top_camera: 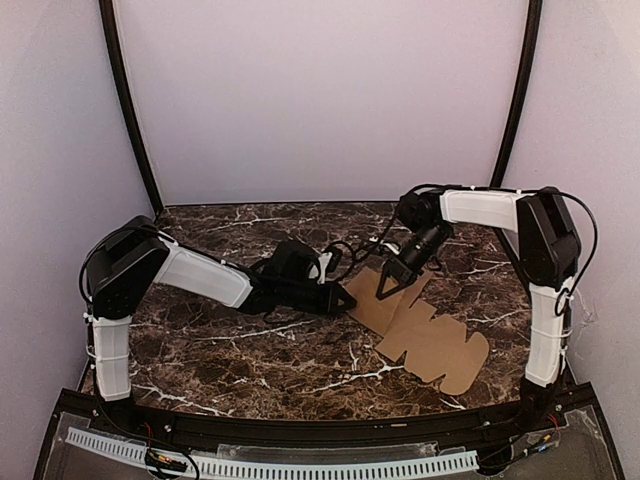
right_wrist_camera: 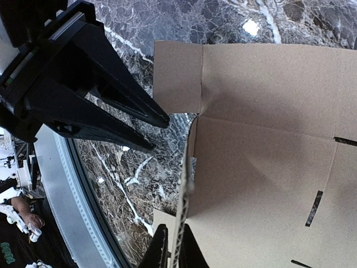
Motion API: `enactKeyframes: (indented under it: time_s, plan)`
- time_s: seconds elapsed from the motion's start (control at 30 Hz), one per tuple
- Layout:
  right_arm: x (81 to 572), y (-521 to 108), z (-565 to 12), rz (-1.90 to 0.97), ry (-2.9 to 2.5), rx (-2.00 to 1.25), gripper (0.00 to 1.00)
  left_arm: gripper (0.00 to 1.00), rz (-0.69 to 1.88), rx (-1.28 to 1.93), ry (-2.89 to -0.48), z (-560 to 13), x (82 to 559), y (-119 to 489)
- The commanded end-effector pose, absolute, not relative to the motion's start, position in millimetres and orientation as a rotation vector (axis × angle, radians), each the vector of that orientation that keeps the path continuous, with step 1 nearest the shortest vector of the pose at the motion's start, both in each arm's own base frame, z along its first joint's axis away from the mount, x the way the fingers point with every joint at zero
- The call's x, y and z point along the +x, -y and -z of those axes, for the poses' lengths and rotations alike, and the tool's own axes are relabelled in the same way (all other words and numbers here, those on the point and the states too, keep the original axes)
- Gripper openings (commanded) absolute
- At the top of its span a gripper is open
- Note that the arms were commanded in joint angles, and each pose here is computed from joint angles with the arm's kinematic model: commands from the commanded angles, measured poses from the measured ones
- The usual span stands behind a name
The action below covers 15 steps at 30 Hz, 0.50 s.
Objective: Fold the paper box
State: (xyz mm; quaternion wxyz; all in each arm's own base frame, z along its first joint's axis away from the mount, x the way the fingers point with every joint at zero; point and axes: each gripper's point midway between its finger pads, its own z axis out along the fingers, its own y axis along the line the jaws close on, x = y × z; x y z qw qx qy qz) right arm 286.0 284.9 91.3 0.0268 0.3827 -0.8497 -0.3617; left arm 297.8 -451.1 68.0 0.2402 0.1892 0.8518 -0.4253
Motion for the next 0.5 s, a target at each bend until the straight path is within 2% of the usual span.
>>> enactKeyframes:
  time_s: [0.0, 0.03, 0.1, 0.17, 0.23, 0.37, 0.4, 0.47]
  plan:
    - [283.4, -291.2, -91.1, 1.125, 2.602, 1.163, 0.08, 0.18, 1.161, 0.519, -2.333, -61.9, 297.0, 450.6]
    - [282.4, -291.6, -90.6, 1.129, 2.596, 1.158, 0.11, 0.18, 1.161, 0.517, -2.334, -61.7, 297.0, 450.7]
    - [280.1, -292.2, -91.1, 1.141, 2.584, 1.148, 0.26, 0.18, 1.162, 0.514, -2.335, -60.8, 297.2, 450.8]
    - [280.1, -292.1, -92.6, 1.139, 2.582, 1.155, 0.31, 0.17, 1.159, 0.508, -2.332, -59.5, 298.1, 450.5]
    - [282.2, -291.0, -93.6, 1.118, 2.592, 1.161, 0.25, 0.17, 1.155, 0.503, -2.33, -58.4, 298.6, 449.7]
    - [283.5, -289.4, -94.1, 1.098, 2.596, 1.161, 0.03, 0.17, 1.152, 0.502, -2.316, -59.3, 300.3, 449.9]
    - [282.6, -289.0, -93.1, 1.095, 2.596, 1.153, 0.0, 0.17, 1.15, 0.502, -2.314, -59.8, 300.6, 449.4]
    - [280.6, -286.6, -91.9, 1.098, 2.6, 1.128, 0.0, 0.17, 1.146, 0.502, -2.306, -61.8, 301.2, 448.2]
